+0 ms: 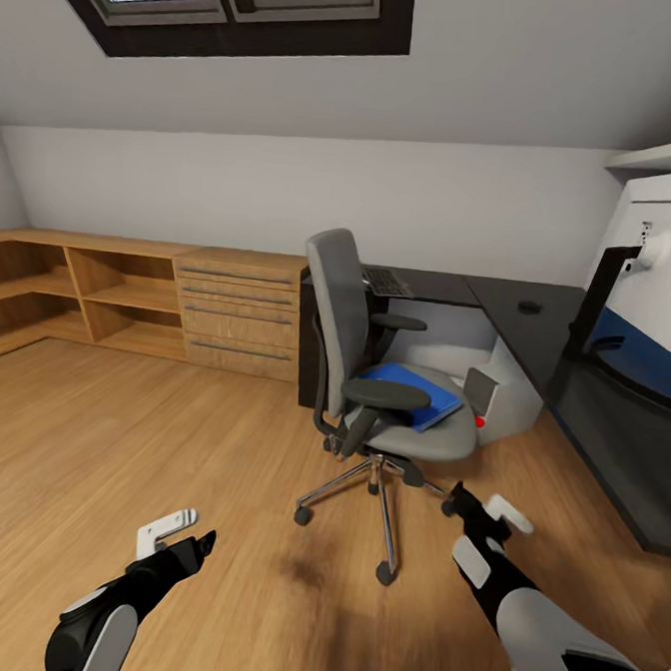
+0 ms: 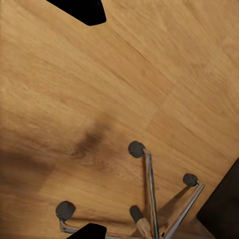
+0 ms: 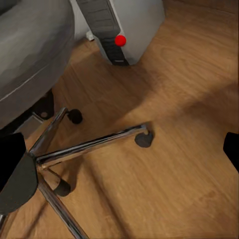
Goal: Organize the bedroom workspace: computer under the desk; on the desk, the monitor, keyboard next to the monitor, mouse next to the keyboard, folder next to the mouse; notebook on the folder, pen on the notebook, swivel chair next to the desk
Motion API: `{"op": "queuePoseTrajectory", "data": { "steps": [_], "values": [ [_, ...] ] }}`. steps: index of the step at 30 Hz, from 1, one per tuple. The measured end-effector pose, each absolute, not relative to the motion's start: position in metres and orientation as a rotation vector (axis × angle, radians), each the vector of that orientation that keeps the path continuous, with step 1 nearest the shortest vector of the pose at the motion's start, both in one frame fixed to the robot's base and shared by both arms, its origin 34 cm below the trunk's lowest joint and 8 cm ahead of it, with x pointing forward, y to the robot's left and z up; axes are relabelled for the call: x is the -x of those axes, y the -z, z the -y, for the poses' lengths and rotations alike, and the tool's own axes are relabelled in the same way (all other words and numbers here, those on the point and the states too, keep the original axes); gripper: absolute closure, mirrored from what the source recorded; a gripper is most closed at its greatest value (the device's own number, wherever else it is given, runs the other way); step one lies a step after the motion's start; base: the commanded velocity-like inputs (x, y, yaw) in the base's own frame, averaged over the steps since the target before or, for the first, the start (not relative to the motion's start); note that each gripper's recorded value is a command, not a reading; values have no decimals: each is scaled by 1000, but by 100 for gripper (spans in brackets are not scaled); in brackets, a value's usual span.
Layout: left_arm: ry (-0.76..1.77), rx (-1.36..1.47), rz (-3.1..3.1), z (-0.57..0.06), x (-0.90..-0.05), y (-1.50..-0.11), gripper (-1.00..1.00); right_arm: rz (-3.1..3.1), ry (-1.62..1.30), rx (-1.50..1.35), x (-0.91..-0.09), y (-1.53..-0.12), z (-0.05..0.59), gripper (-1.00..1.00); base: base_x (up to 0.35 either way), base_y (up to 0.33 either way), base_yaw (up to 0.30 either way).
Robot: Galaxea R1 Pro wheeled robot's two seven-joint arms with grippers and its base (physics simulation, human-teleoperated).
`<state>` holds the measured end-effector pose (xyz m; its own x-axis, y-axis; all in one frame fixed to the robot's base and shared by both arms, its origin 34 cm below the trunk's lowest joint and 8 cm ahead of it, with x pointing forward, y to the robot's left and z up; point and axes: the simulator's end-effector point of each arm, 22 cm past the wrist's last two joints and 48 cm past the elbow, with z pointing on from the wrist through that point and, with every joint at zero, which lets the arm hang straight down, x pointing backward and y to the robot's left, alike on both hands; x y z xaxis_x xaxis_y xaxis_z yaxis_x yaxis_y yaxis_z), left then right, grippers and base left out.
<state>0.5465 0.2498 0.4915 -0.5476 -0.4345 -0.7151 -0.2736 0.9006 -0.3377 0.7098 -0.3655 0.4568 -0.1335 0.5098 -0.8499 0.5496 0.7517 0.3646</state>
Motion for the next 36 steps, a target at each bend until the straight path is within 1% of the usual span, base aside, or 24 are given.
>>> {"op": "queuePoseTrajectory", "data": {
  "steps": [5,10,17,23,36],
  "values": [
    [229,511,-2180,-253,-546,-491,-100,-1745,-2,-908,-718,-471,382,-100,0,0,0],
    [227,512,-2180,-254,-546,-491,-100,-1689,-44,-1033,-717,-479,413,-100,0,0,0],
    [230,510,-2178,-253,-547,-492,-100,-1644,-112,-1154,-714,-474,422,-100,2,0,0],
    [232,502,-2180,-250,-547,-491,-100,-1624,-203,-1127,-723,-482,414,-100,177,0,0],
    [232,504,-2182,-249,-546,-490,-100,-1603,-193,-1147,-721,-485,430,-100,115,0,0]
  ]
}}
